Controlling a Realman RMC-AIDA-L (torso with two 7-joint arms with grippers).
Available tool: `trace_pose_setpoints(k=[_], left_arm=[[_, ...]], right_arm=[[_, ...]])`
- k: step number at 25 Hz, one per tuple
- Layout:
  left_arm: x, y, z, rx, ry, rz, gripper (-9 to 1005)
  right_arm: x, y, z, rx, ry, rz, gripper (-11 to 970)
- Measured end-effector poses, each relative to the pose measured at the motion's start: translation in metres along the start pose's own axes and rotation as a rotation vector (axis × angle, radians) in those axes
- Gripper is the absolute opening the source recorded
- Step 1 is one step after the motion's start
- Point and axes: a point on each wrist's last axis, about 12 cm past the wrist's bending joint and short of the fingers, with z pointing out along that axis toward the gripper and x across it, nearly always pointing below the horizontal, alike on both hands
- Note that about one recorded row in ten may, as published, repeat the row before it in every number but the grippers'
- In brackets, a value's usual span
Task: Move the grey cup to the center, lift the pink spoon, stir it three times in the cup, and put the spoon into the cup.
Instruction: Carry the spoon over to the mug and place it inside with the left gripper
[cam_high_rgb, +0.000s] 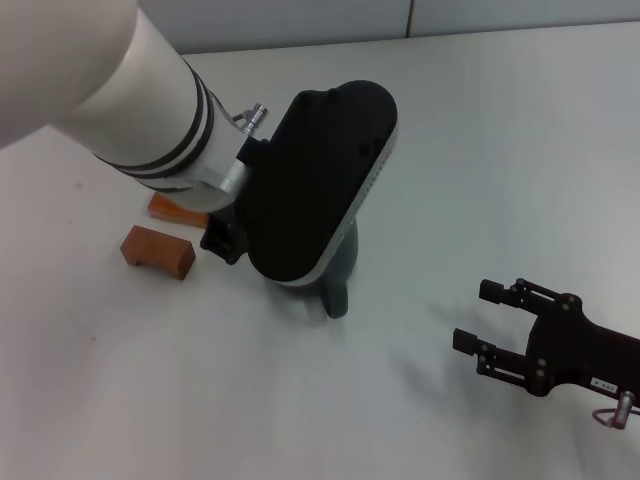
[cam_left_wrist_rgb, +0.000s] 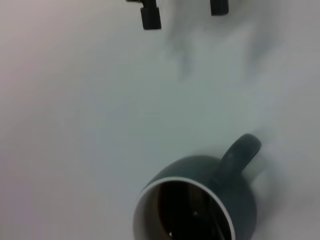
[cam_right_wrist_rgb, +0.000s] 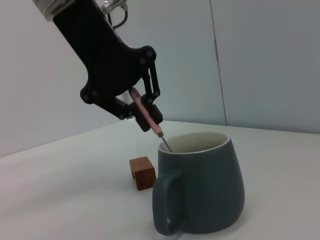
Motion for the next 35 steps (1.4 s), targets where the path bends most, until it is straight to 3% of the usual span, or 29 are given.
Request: trace_pose_setpoints(k=[9,24,35], left_arm=[[-0.003,0.003,0.004,-0.023,-0.033,-0.004,134],[0.013,0.004,0.005,-0.004,0.03,-0.091,135],[0.0,0.0,0.0,0.006,-0.027,-0.069,134]], right_arm=[[0.0,0.0,0.0,-0.001,-0.001,0.001,745],[0.001,0.002,-0.001,-0.007,0.0,0.006,745],[0.002,0.003,-0.001,-0.008,0.002,0.008,745]])
